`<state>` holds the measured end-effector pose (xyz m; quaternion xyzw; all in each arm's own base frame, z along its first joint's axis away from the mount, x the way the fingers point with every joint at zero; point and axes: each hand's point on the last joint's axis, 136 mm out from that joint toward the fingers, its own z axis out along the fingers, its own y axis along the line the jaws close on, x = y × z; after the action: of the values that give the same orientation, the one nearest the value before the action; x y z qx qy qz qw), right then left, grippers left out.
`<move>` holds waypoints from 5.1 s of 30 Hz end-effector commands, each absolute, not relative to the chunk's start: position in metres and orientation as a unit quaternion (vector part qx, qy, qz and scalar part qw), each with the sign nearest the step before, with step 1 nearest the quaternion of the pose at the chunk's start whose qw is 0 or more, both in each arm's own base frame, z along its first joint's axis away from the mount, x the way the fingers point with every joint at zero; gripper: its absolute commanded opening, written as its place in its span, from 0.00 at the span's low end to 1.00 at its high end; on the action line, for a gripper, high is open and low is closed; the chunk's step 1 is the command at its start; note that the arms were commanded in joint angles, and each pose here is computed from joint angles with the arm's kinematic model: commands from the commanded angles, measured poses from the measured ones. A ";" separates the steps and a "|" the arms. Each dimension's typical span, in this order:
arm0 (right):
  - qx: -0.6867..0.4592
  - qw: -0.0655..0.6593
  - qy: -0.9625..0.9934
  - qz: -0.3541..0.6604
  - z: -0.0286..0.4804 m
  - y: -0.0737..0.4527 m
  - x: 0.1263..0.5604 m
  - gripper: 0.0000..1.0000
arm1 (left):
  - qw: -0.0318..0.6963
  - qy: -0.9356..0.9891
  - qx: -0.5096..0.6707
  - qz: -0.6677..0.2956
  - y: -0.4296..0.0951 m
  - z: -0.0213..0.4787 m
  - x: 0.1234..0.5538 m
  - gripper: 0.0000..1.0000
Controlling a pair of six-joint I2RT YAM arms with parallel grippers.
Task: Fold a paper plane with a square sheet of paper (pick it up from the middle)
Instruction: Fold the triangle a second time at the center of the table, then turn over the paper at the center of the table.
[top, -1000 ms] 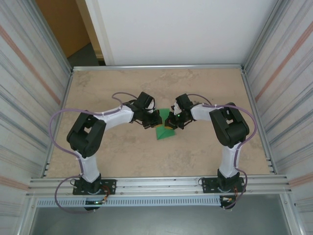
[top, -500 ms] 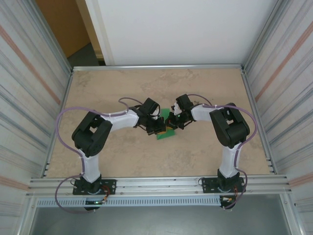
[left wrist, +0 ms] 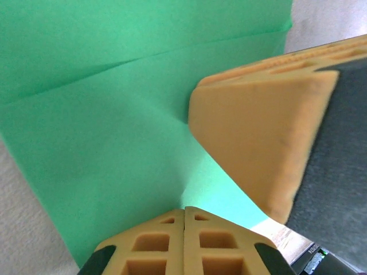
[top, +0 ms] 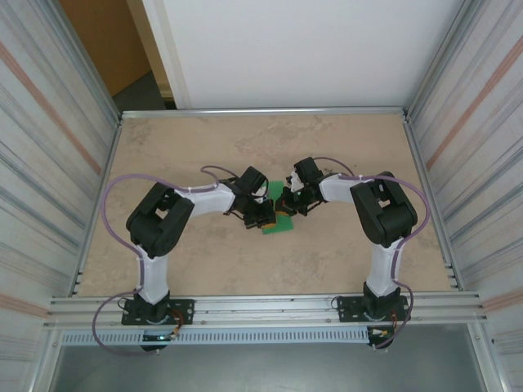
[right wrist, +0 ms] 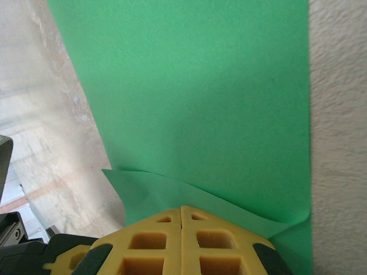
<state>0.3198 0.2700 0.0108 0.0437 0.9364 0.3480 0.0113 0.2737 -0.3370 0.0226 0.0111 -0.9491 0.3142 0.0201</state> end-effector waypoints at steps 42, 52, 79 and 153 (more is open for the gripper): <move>0.101 -0.090 0.972 0.190 -0.074 0.208 0.263 0.00 | -0.036 -0.905 0.029 0.422 -0.316 0.063 0.268 0.00; 0.098 -0.086 0.968 0.212 -0.066 0.217 0.270 0.00 | 0.008 -0.928 0.046 0.371 -0.317 0.022 0.264 0.00; -0.023 -0.001 0.949 0.315 0.025 0.280 0.290 0.03 | 0.037 -0.945 0.068 0.317 -0.295 -0.016 0.237 0.00; 0.130 0.002 0.927 0.351 0.029 0.254 0.315 0.31 | -0.020 -0.925 0.163 0.344 -0.295 -0.008 0.303 0.13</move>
<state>0.3137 0.2474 0.0286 0.1258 0.9288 0.3484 0.0115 0.3171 -0.3092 0.0210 0.1320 -0.9132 0.3828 -0.0467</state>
